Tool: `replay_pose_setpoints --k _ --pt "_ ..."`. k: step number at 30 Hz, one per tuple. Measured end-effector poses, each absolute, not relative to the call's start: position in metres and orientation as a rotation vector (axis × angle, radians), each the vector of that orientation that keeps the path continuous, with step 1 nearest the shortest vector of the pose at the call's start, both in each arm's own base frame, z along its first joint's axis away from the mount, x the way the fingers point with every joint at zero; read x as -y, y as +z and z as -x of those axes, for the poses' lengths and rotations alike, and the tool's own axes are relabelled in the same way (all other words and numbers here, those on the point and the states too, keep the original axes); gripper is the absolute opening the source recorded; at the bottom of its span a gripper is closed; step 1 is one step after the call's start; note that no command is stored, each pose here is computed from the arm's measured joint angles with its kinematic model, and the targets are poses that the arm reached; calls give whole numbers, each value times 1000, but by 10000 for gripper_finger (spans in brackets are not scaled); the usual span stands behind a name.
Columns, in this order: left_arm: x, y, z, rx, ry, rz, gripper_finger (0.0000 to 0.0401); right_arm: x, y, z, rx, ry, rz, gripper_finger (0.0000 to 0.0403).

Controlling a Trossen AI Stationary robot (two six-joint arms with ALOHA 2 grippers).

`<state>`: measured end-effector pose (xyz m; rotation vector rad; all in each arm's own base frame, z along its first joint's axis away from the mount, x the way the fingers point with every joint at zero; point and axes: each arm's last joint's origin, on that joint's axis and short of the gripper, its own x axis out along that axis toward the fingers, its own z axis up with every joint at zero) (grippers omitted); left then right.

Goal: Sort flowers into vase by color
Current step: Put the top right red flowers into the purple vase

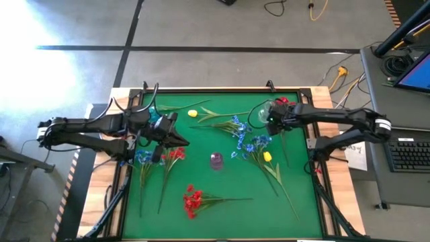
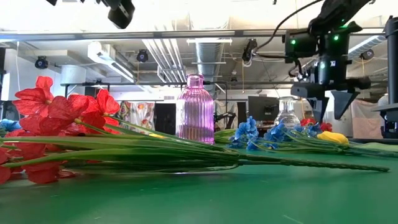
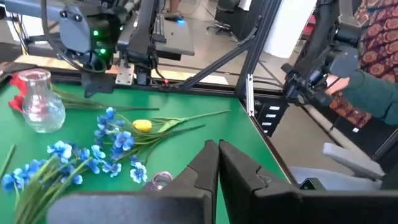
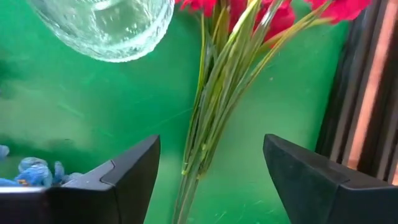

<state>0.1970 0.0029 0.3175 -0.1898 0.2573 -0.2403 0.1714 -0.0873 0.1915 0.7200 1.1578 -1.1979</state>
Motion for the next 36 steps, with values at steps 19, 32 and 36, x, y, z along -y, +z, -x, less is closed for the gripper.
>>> replay_pose_setpoints --k 19,32,36 --pt "-6 314 -198 -289 -119 232 0 98 150 -156 -1108 -1185 -807 278" --pt "-6 314 -198 -285 -122 229 0 102 137 -151 -1050 -1197 -823 257" --pt "-6 314 -198 -285 -122 228 0 102 137 -151 -1039 -1198 -821 237"
